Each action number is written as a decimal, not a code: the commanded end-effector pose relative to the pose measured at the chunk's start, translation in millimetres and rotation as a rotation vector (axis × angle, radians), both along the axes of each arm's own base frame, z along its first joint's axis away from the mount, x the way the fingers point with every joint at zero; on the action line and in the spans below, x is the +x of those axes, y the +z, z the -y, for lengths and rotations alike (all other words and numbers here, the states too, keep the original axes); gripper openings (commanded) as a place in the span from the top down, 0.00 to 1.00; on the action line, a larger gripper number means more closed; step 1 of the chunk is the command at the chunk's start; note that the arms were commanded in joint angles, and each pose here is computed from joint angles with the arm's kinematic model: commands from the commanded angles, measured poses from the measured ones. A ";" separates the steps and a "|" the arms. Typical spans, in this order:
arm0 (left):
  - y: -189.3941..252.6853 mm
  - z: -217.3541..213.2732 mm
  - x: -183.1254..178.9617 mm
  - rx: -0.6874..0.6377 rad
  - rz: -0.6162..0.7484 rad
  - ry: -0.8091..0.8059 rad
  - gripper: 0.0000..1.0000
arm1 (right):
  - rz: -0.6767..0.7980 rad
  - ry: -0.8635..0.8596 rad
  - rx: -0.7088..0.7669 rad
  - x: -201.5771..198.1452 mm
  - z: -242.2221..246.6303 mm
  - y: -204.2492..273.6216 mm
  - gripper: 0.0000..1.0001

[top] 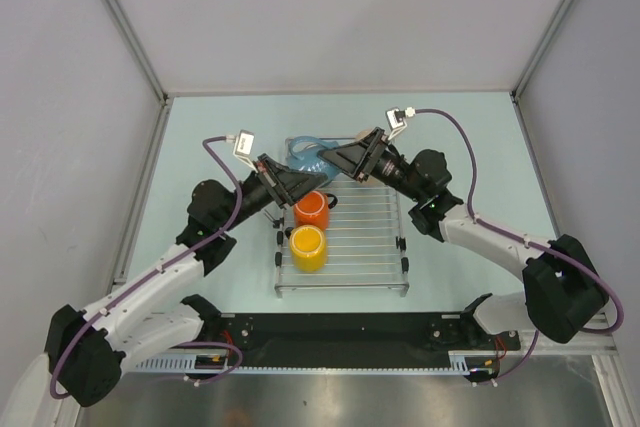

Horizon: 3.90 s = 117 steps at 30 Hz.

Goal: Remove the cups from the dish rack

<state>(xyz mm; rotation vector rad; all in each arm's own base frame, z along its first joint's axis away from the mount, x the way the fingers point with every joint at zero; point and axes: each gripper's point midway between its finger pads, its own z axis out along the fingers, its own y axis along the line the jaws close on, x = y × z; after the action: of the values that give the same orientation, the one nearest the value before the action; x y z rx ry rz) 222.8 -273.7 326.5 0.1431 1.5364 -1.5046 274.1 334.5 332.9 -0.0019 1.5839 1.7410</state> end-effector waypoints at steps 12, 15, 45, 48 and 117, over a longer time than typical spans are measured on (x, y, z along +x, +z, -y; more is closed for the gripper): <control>12.2 0.7 4.8 0.007 0.039 0.029 1.00 | 0.145 0.042 0.024 -25.0 -9.5 30.8 1.00; 9.7 -2.0 12.3 0.056 0.026 0.071 1.00 | 0.119 0.023 -0.028 -23.3 -10.2 17.4 0.95; 56.8 -88.2 56.6 0.381 0.020 0.517 1.00 | 0.077 -0.405 -0.336 25.3 90.1 43.1 0.00; 56.5 -112.2 75.6 0.486 -0.036 0.616 1.00 | 0.043 -0.508 -0.451 30.8 112.7 32.2 0.00; -182.6 -211.3 290.0 0.985 -0.781 0.725 0.38 | -0.239 -0.662 -0.959 61.8 158.7 -117.6 0.00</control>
<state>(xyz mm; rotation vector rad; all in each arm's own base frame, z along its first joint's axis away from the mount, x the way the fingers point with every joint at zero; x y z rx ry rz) 491.6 -64.8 77.8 -0.4457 2.6391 -0.0547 331.5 173.6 206.5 0.2274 2.1689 0.3815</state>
